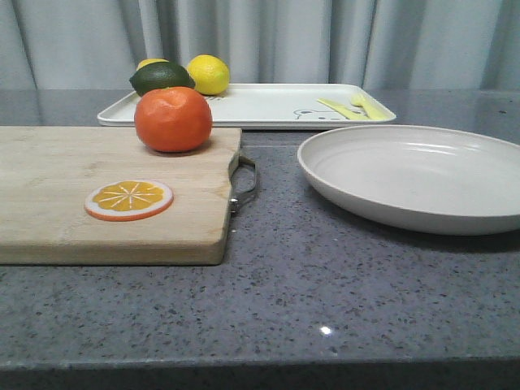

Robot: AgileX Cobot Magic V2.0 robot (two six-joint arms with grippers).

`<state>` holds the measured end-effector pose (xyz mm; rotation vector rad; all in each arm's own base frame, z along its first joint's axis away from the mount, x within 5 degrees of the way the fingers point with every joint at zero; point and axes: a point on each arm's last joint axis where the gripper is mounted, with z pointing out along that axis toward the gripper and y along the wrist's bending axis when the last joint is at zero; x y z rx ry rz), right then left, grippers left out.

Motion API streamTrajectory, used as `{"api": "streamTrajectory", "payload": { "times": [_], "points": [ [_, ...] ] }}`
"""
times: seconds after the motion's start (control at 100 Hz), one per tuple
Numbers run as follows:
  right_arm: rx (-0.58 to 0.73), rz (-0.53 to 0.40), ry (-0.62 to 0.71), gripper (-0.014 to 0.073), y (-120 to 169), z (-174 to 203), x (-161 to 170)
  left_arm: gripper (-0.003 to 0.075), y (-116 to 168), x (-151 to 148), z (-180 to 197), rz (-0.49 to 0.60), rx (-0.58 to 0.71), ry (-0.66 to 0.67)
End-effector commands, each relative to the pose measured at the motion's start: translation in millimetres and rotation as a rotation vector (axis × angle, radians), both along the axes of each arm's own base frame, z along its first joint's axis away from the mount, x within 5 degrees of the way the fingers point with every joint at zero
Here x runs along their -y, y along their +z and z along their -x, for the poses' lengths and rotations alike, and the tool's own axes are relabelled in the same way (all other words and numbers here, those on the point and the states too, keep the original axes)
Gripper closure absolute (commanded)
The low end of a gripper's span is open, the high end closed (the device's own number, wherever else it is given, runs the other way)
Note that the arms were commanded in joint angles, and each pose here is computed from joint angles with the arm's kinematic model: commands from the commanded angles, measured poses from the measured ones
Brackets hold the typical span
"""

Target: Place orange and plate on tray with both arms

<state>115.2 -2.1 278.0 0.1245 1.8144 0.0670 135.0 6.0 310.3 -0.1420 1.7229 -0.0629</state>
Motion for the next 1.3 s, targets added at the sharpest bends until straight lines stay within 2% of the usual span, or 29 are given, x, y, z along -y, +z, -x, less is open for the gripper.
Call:
{"api": "streamTrajectory", "payload": {
  "times": [0.0, 0.18, 0.3, 0.39, 0.84, 1.03, 1.29],
  "points": [
    [0.100, 0.019, 0.002, 0.0658, 19, -3, 0, 0.0587, 22, 1, -10, 0.009, 0.079, -0.009],
    [0.100, 0.019, 0.002, 0.0658, 19, -3, 0, 0.0285, 25, 13, -28, 0.012, 0.045, -0.081],
    [0.100, 0.019, 0.002, 0.0658, 19, -3, 0, 0.0151, 25, 26, -42, 0.013, 0.011, -0.153],
    [0.100, 0.019, 0.002, 0.0658, 19, -3, 0, 0.0092, 26, 38, -54, 0.011, -0.020, -0.207],
    [0.101, 0.019, 0.002, 0.0658, 19, -3, 0, 0.0078, 47, 131, -124, -0.029, -0.244, -0.514],
    [0.100, 0.019, 0.002, 0.0658, 19, -3, 0, 0.0078, 43, 161, -158, -0.064, -0.408, -0.571],
    [0.101, 0.019, 0.002, 0.0658, 19, -3, 0, 0.0078, 33, 184, -189, -0.039, -0.586, -0.609]
  ]
}}
